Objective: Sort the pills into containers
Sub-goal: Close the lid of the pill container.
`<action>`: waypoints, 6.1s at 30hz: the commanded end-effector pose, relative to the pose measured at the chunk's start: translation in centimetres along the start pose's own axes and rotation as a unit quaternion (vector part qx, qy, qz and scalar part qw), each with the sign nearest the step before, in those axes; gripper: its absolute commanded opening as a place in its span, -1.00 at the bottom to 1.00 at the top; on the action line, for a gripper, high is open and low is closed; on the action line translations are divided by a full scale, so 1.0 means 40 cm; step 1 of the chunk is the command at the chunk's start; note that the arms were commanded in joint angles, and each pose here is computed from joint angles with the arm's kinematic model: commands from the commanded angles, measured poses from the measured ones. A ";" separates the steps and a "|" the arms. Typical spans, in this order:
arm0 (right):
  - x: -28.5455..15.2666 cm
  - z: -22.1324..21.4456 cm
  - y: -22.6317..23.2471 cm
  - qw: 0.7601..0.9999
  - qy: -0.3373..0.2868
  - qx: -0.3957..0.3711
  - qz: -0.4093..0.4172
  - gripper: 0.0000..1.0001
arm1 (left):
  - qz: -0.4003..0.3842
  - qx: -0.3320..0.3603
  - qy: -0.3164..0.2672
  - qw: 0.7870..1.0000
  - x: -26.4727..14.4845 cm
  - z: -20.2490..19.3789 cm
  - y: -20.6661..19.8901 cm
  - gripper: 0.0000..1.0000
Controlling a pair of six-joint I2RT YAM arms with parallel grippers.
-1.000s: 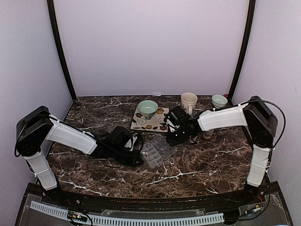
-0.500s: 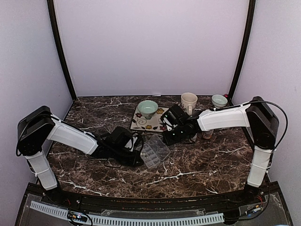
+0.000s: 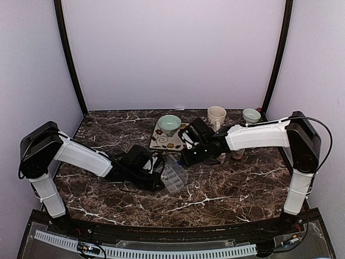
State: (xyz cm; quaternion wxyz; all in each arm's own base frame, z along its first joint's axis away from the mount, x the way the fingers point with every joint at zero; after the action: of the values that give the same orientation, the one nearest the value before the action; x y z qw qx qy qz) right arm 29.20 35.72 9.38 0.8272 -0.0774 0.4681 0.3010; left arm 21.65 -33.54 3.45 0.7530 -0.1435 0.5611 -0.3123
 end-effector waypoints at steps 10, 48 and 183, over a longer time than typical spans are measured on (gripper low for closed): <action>-0.024 0.031 0.099 0.998 -0.026 0.002 0.052 -0.49 | 0.002 -0.002 -0.005 1.000 -0.015 -0.003 0.011 -1.00; 0.046 -0.050 0.175 0.996 0.015 0.010 0.088 -0.43 | 0.003 -0.009 -0.012 1.000 -0.032 -0.024 0.030 -1.00; 0.132 -0.241 0.099 0.987 0.156 -0.026 0.039 -0.20 | -0.032 -0.266 -0.060 0.962 -0.049 0.072 -0.023 -0.20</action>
State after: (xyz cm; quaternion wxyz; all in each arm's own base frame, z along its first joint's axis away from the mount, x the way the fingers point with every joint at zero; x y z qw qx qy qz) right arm 24.71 40.73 4.90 0.7755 -0.0758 0.5127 0.3607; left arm 23.80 -32.67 5.84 0.7167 -0.3654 0.5702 -0.1662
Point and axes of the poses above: each gripper's point midway between its finger pads, its own x axis out along the fingers, its own y axis along the line the jaws close on, z = x × y, the point moved 2 cm from there along -x, back along the fingers, and after that the axes turned 4 degrees about -x, right-handed, at the moved point
